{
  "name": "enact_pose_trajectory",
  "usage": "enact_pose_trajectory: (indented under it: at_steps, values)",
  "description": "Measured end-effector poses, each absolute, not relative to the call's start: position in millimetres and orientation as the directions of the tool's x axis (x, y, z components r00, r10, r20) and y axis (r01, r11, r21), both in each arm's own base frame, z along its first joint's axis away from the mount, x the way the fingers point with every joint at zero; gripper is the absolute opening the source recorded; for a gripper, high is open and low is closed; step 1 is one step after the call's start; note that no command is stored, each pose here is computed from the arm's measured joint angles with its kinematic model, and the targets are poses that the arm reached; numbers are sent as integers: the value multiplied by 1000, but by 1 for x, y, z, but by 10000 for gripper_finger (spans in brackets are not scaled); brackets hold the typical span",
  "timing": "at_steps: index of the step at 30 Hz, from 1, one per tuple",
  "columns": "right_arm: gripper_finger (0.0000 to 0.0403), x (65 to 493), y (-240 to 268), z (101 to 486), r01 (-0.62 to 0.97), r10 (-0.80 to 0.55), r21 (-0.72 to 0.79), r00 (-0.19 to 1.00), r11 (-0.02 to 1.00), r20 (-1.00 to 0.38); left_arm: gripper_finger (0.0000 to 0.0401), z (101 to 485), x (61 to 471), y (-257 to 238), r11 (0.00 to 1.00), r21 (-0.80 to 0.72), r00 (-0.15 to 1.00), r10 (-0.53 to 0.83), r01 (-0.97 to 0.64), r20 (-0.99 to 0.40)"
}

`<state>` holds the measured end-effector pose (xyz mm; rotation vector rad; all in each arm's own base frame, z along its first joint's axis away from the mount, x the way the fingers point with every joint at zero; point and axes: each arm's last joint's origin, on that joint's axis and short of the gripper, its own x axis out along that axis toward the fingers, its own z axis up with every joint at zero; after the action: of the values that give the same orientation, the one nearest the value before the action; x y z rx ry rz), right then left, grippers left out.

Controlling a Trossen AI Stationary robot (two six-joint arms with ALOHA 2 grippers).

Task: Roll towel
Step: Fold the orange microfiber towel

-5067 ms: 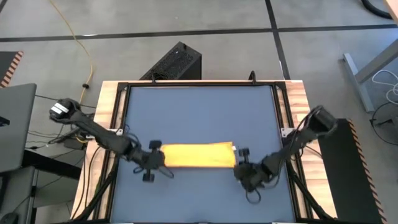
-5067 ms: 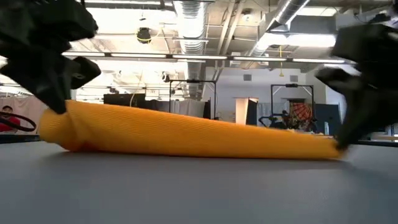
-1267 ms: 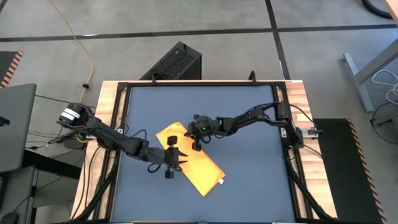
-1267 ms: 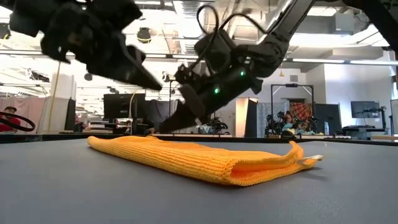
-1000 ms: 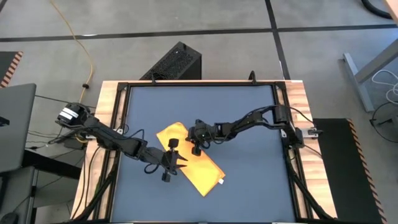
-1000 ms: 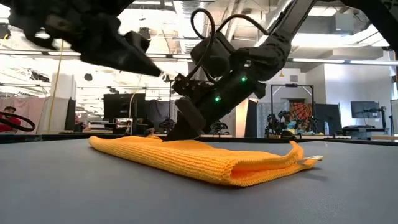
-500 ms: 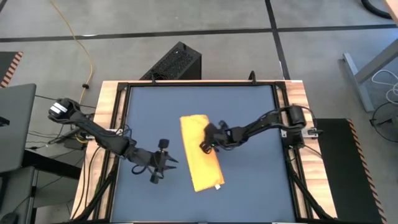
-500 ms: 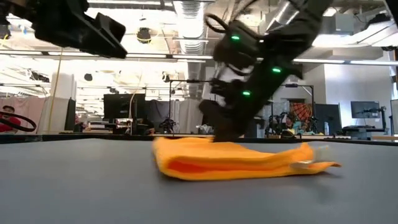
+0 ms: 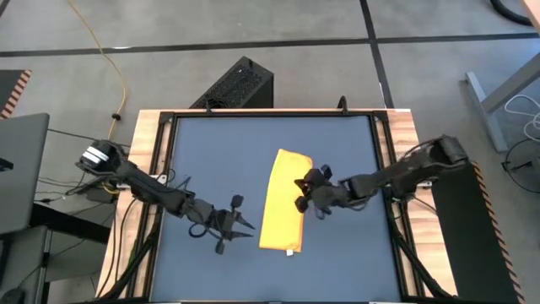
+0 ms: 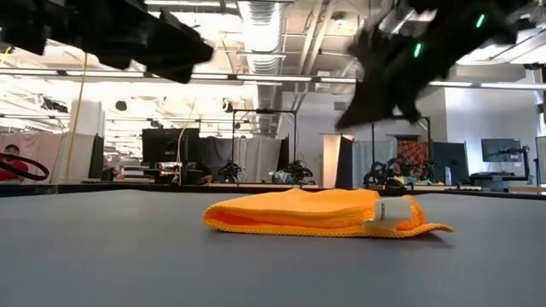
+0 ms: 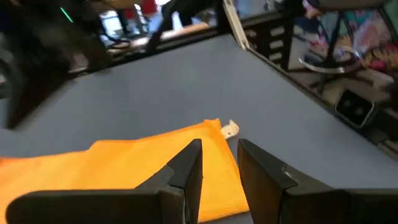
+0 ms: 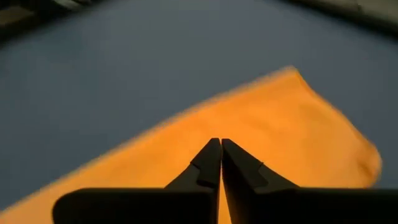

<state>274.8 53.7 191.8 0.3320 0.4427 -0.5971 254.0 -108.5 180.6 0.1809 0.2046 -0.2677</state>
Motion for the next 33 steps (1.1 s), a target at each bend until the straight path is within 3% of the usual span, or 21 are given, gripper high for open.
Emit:
enact_pose_trajectory:
  at_steps: [5, 12, 18, 25, 28, 33]
  values:
    - [49, 254, 81, 223, 454, -346, 187, 838, 871, -421, 93, 176, 282, -121, 927, 221, 936, -247, 303, -249]
    - [51, 232, 143, 207, 248, -165, 122, 869, 961, -466, 119, 153, 307, -142, 907, 222, 874, -242, 359, -422]
    - [52, 234, 160, 169, 353, -341, -60, 824, 934, -452, 140, 132, 318, -148, 911, 207, 811, -191, 356, -553]
    - [52, 242, 111, 137, 504, -521, -200, 649, 840, -554, 142, 115, 333, -148, 925, 112, 753, -219, 362, -621]
    - [52, 241, 82, 132, 542, -539, -188, 614, 819, -577, 142, 113, 333, -148, 935, 54, 689, -219, 352, -691]
    - [48, 245, 53, 131, 457, -439, -122, 693, 881, -572, 142, 121, 329, -146, 949, 37, 643, -183, 313, -744]
